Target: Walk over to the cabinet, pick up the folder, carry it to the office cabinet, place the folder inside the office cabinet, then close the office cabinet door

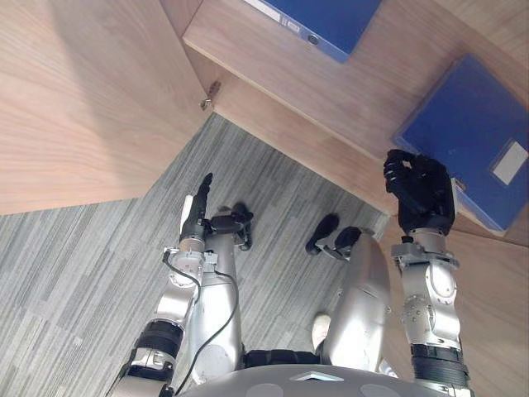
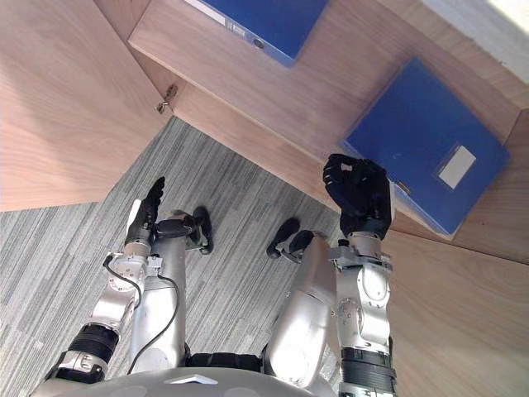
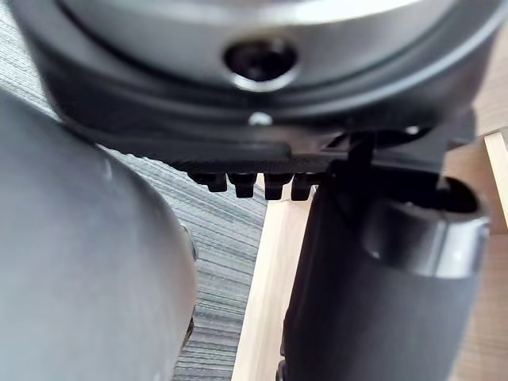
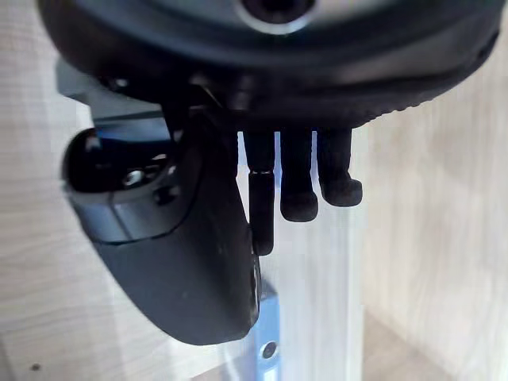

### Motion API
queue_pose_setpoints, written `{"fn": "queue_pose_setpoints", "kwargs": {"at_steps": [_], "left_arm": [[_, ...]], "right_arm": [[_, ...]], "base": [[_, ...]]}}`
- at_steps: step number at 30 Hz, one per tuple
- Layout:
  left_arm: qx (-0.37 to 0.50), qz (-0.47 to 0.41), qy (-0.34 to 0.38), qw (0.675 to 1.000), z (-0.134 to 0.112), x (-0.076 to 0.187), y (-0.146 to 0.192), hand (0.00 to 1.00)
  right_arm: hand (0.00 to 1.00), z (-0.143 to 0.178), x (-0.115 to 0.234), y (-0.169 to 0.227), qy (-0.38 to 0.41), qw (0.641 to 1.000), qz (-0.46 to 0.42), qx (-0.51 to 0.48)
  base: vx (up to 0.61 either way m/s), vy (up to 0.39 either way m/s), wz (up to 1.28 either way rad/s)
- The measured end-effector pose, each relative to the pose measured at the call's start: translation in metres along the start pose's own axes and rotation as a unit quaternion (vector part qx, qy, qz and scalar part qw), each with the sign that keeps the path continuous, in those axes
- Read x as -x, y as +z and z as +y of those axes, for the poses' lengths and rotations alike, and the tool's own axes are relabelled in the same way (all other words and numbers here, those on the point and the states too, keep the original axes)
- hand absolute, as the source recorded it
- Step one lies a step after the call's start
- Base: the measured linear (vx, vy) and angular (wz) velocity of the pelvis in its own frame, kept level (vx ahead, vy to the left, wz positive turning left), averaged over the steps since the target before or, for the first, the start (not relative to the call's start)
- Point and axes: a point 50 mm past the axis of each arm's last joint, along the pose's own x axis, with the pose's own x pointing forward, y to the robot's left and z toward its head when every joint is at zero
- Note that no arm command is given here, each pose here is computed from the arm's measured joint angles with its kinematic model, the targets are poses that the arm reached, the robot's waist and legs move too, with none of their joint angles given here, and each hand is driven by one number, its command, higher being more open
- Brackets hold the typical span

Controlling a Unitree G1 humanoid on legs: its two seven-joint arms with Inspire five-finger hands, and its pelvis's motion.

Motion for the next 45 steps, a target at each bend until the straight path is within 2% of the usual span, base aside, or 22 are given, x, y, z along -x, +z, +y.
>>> {"fn": "queue_pose_setpoints", "kwargs": {"at_steps": [6,30,45], "left_arm": [[0.000,-0.003,0.000,1.000,0.000,0.000,0.001,1.00],[0.064,-0.034,0.010,0.997,-0.007,0.005,0.018,1.00],[0.092,-0.044,0.013,0.995,-0.011,0.007,0.024,1.00]], "right_arm": [[0.00,-0.002,0.000,0.011,-0.007,0.999,-0.023,-0.024],[0.00,-0.025,0.005,0.021,-0.126,0.985,-0.075,-0.093],[0.00,-0.028,0.006,0.029,-0.146,0.977,-0.104,-0.116]], "base": [[0.00,0.000,0.00],[0.00,-0.002,-0.01],[0.00,0.000,0.00]]}}
